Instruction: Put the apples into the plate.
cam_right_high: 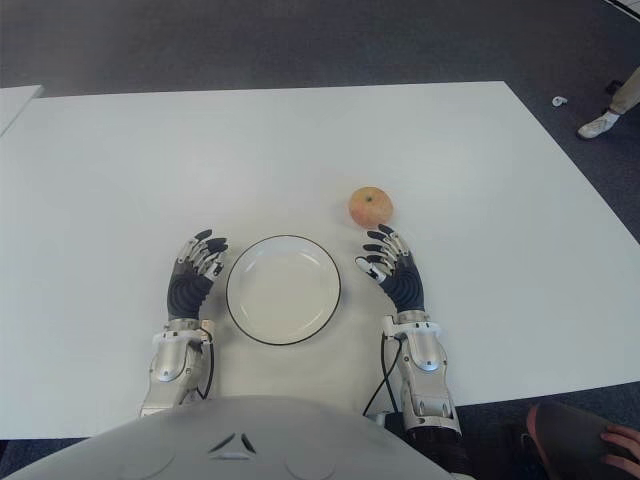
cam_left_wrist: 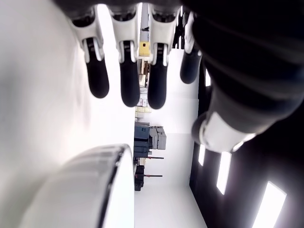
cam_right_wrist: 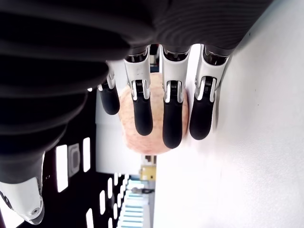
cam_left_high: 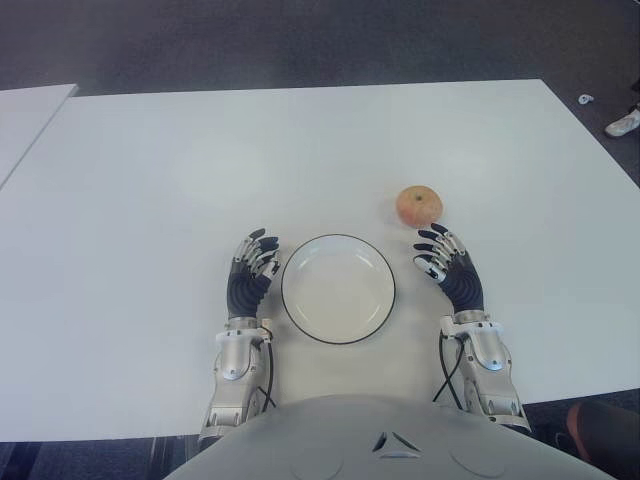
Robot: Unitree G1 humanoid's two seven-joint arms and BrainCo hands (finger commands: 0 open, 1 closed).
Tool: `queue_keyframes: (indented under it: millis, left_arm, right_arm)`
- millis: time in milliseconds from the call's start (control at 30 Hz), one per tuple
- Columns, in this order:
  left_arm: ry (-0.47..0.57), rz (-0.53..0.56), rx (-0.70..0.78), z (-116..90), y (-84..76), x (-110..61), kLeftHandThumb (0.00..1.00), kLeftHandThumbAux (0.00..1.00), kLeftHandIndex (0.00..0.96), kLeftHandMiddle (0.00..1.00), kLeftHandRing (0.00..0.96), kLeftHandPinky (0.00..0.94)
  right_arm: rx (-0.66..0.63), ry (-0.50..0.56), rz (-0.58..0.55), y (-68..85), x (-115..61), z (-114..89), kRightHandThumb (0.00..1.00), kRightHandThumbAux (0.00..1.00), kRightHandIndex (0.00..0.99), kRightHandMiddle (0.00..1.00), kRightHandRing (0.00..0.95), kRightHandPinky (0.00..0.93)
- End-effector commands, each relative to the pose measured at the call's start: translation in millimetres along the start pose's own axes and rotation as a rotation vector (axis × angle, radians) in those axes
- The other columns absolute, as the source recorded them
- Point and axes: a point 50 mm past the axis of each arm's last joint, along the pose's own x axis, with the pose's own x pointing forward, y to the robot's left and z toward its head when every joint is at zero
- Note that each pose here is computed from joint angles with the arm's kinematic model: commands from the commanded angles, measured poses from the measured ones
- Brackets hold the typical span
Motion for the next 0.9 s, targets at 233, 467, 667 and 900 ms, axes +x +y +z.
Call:
queue_keyframes:
  millis: [233, 467, 667, 900]
  left_arm:
    - [0.128, 0.02, -0.022, -21.3, -4.2, -10.6, 0.405, 0.739, 0.22, 0.332, 0.338, 0.339]
    - [0.132, 0.025, -0.011, -20.6, -4.4, -10.2, 0.403, 0.741, 0.216, 0.331, 0.333, 0.328]
    - [0.139, 0.026, -0.02, -20.5, -4.7, -9.5, 0.422, 0.749, 0.216, 0.332, 0.336, 0.339]
    - [0.14, 0.026, -0.022, -20.7, -4.9, -8.3, 0.441, 0.746, 0.221, 0.328, 0.337, 0.342]
  right_arm:
    - [0.017, 0.225, -0.011, 0.5, -20.7, -36.6, 0.418, 0.623, 0.142, 0.247, 0.287, 0.33]
    - [0.012, 0.23, -0.01, 0.2, -20.8, -36.8, 0.416, 0.611, 0.141, 0.241, 0.285, 0.327]
    - [0.014, 0.23, -0.012, -0.7, -20.3, -37.4, 0.43, 0.612, 0.145, 0.25, 0.293, 0.342]
    - [-0.001, 0.211, 0.001, -2.8, -22.1, -35.9, 0.418, 0.621, 0.141, 0.249, 0.297, 0.358]
